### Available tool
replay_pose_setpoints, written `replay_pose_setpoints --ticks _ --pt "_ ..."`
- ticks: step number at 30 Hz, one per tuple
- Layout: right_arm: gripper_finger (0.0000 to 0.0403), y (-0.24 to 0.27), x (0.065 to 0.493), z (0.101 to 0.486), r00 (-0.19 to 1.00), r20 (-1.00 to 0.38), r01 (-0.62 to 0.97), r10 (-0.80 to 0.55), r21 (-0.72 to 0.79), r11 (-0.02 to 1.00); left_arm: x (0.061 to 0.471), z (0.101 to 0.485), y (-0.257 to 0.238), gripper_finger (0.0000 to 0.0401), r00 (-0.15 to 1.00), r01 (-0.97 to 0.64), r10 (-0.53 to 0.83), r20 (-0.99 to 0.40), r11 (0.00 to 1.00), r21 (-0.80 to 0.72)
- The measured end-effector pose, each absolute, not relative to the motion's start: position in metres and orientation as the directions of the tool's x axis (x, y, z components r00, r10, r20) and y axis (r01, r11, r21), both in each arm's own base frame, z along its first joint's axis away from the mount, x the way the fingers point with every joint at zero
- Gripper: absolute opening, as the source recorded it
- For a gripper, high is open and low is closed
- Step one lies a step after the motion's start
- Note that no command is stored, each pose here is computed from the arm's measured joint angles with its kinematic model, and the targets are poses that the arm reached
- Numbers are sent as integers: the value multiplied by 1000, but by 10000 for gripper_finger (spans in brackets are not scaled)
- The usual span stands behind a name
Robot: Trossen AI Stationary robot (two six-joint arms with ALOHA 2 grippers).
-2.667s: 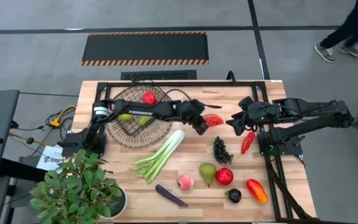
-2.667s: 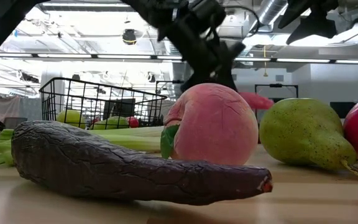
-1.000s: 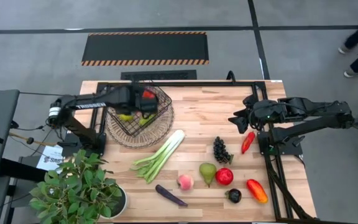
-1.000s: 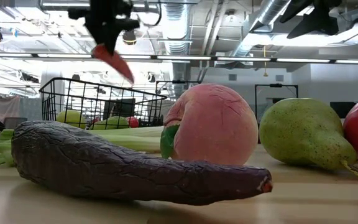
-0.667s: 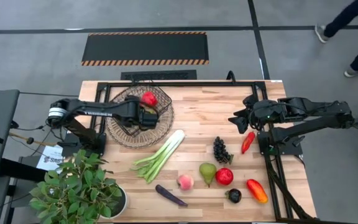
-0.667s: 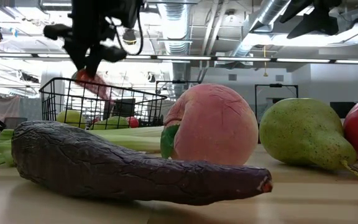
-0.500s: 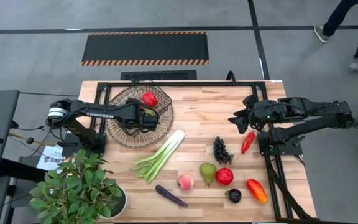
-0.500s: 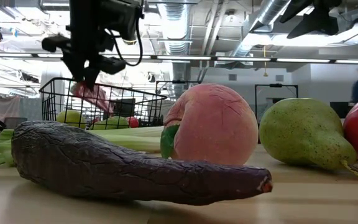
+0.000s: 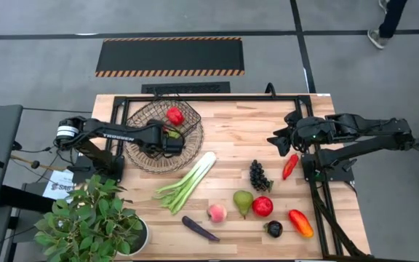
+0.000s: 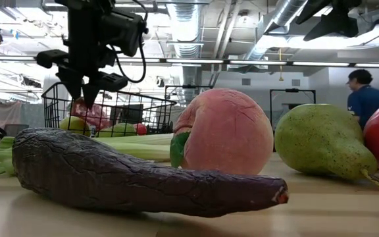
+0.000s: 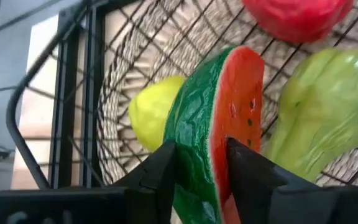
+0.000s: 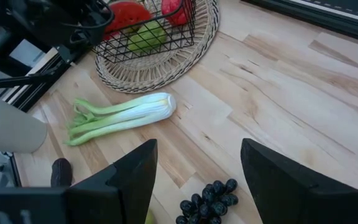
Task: Build produce basket
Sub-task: Put the red watermelon into the wire basket, then adjust the wire basket on the table
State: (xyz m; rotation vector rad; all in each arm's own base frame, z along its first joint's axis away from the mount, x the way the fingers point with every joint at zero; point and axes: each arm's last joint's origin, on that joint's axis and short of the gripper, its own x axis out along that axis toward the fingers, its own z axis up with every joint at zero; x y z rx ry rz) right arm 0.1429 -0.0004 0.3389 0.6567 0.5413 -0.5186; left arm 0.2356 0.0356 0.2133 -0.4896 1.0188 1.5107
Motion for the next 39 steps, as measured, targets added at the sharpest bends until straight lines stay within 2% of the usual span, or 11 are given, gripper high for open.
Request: replay_pose_setpoints --ticks 10,14,16,20,23,26,29,34,39 --pt "255 0 143 339 742 -612 600 -273 424 678 234 211 37 250 -230 -944 569 -790 65 322" --pt "255 0 143 339 742 -612 600 -273 424 678 240 211 37 284 -183 -958 530 -828 94 272" --pt "255 0 143 339 742 -614 598 -269 425 679 251 218 35 290 -97 -963 518 -850 167 211" --pt "255 2 141 337 731 -634 599 -253 420 681 282 247 30 289 170 -929 485 -858 370 25" --pt "255 5 138 334 705 -668 611 -236 405 680 304 275 26 285 379 -848 448 -810 519 -110" --pt "255 9 134 330 673 -707 628 -218 391 673 314 295 25 283 488 -779 421 -765 605 -164" --pt "255 14 132 327 652 -732 632 -197 381 675 319 309 25 283 542 -748 419 -729 635 -191" --pt "255 22 129 325 642 -750 617 -160 380 689 318 309 24 281 532 -734 408 -742 659 -163" --pt "255 28 127 325 644 -752 594 -141 375 712 317 307 3 258 539 -709 357 -763 681 -182"
